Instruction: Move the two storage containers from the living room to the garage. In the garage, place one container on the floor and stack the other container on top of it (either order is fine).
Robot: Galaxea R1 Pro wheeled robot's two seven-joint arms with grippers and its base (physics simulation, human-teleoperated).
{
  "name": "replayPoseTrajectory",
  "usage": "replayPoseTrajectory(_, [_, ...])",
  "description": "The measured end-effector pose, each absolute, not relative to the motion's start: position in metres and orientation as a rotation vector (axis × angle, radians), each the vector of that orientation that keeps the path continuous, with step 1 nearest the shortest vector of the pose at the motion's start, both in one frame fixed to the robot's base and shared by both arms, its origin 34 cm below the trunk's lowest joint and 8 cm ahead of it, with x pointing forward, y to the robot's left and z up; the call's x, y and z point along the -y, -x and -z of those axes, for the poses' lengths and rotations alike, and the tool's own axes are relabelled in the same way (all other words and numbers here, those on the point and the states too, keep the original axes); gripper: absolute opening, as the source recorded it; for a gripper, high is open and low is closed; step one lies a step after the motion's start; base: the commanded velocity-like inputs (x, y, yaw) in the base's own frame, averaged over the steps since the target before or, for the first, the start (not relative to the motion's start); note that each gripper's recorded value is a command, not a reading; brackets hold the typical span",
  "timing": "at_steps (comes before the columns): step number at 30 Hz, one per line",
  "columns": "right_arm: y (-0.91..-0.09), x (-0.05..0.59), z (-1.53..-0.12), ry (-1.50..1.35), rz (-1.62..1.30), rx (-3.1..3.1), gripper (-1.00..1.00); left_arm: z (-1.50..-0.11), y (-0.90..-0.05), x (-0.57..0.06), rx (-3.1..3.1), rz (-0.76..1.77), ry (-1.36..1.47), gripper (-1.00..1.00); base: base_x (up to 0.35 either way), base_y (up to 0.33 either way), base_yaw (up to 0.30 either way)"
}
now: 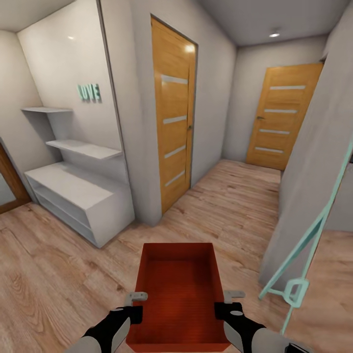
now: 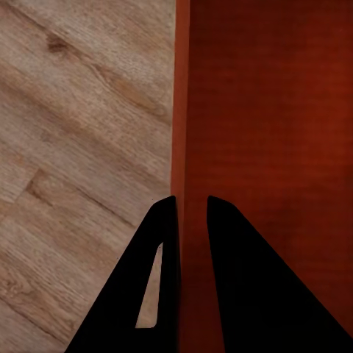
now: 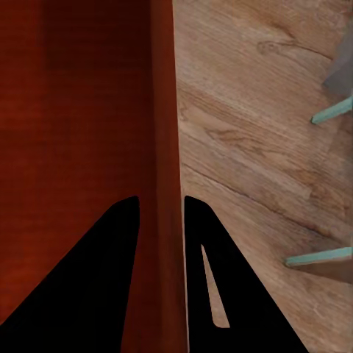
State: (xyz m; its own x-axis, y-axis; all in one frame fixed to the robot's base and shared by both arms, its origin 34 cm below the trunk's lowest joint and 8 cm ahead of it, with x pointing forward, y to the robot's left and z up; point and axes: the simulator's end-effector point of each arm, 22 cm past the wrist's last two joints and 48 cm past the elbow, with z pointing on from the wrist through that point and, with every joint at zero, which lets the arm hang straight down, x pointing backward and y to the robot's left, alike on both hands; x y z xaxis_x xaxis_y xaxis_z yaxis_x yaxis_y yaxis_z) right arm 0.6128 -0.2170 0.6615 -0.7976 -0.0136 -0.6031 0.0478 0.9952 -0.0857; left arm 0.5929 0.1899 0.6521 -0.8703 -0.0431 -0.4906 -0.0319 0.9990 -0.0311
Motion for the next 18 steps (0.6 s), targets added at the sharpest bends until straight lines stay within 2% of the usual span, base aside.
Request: replayPoseTrajectory(18, [-0.6132, 0.2172, -0.6617, -0.023, 0.127, -2.49, -1.0, -0.6522, -0.5931, -0.1898, -2.627, 0.03, 0.053, -1.0, 0.323, 0.0, -0.001])
